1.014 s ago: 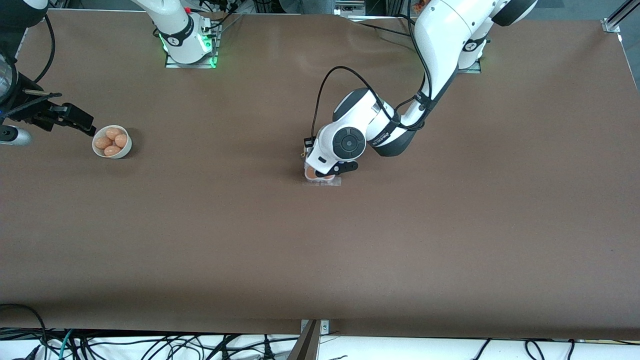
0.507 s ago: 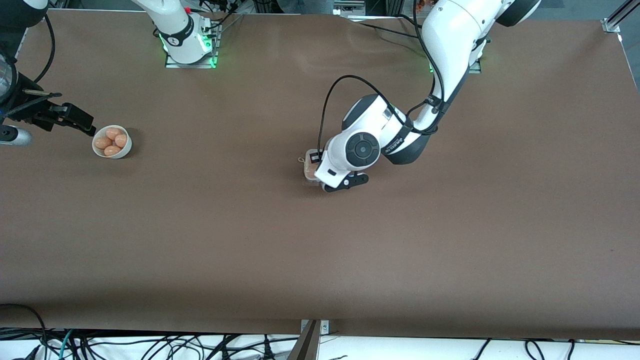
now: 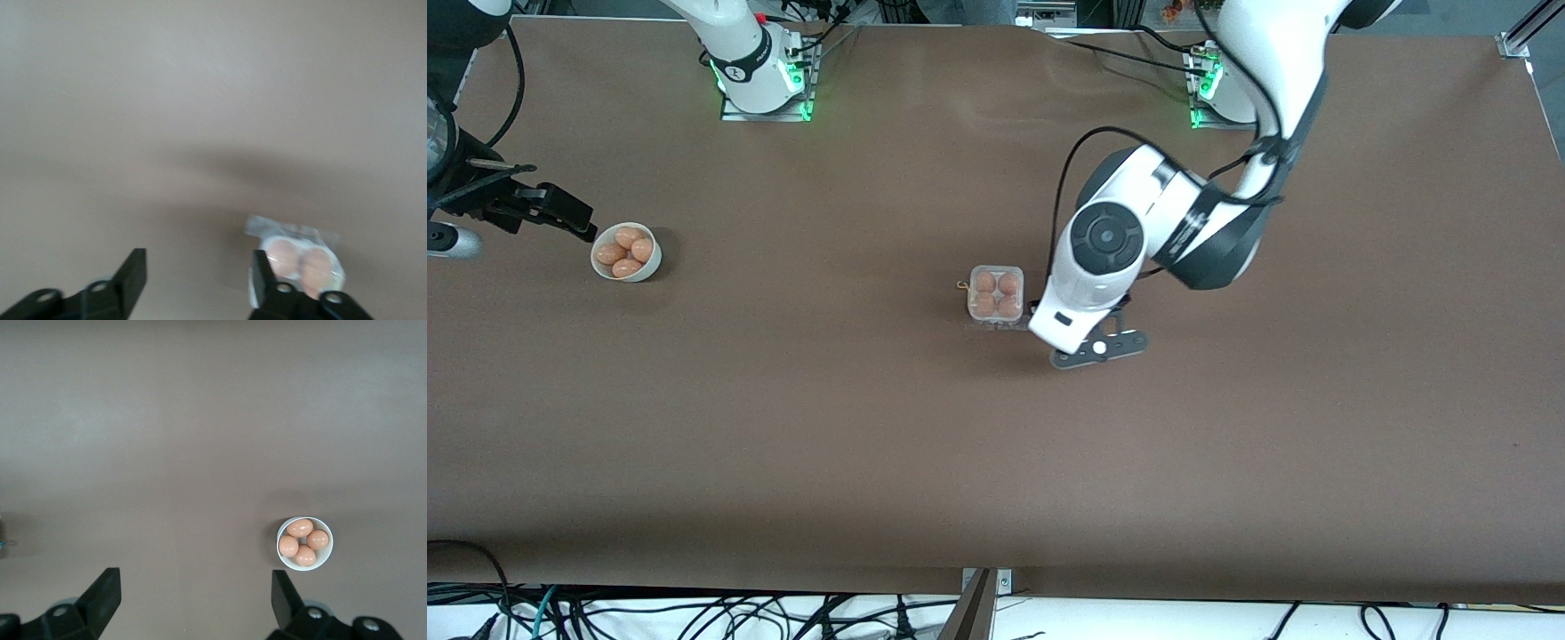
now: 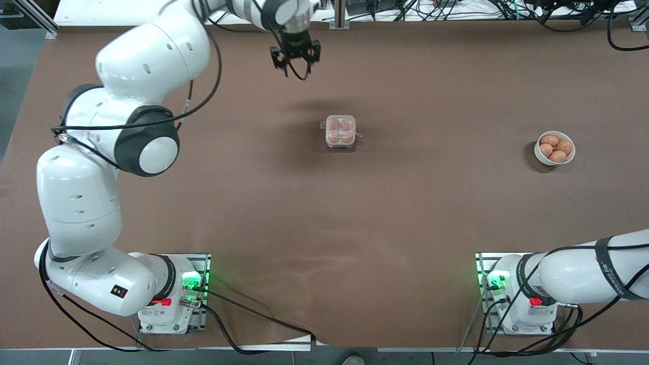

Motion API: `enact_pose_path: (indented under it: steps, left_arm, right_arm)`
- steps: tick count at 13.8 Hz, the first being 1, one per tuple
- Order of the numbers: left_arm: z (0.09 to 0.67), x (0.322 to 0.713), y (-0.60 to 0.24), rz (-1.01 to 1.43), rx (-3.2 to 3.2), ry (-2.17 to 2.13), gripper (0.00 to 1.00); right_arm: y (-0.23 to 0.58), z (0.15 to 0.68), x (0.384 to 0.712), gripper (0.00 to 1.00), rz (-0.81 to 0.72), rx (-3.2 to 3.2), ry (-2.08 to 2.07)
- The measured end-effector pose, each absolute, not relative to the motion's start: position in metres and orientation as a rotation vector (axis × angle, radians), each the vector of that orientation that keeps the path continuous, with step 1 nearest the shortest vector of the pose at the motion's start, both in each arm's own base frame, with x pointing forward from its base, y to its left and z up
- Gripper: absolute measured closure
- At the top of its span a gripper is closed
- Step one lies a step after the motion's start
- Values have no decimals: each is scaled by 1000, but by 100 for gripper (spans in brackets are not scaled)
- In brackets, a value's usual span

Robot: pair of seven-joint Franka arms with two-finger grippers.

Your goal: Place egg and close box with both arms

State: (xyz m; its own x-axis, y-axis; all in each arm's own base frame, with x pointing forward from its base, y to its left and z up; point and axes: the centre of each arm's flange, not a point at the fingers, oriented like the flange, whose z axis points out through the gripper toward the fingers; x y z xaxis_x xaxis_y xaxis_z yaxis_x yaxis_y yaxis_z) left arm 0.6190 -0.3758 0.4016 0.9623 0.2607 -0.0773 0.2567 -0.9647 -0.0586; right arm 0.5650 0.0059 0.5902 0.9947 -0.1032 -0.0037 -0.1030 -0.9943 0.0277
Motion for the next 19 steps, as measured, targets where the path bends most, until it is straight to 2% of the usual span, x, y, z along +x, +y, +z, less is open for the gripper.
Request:
enact_pose_path:
  steps: [2, 6, 11, 14, 19]
  left_arm:
    - [438, 638, -330, 33, -3030, -485, 1]
    - [485, 662, -230, 8, -2961, -485, 0]
    - [550, 674, -107, 53, -2981, -313, 0]
    - [585, 662, -55, 42, -2995, -153, 0]
    - [616, 613, 16, 83, -3069, -36, 0]
  right_arm:
    - [6, 590, 565, 0, -7, 3110, -161]
    - [6, 591, 565, 0, -6, 3110, -161]
    - [6, 591, 565, 0, -6, 3110, -161]
    - [6, 591, 565, 0, -6, 3110, -161]
    - [6, 591, 565, 0, -6, 3110, -161]
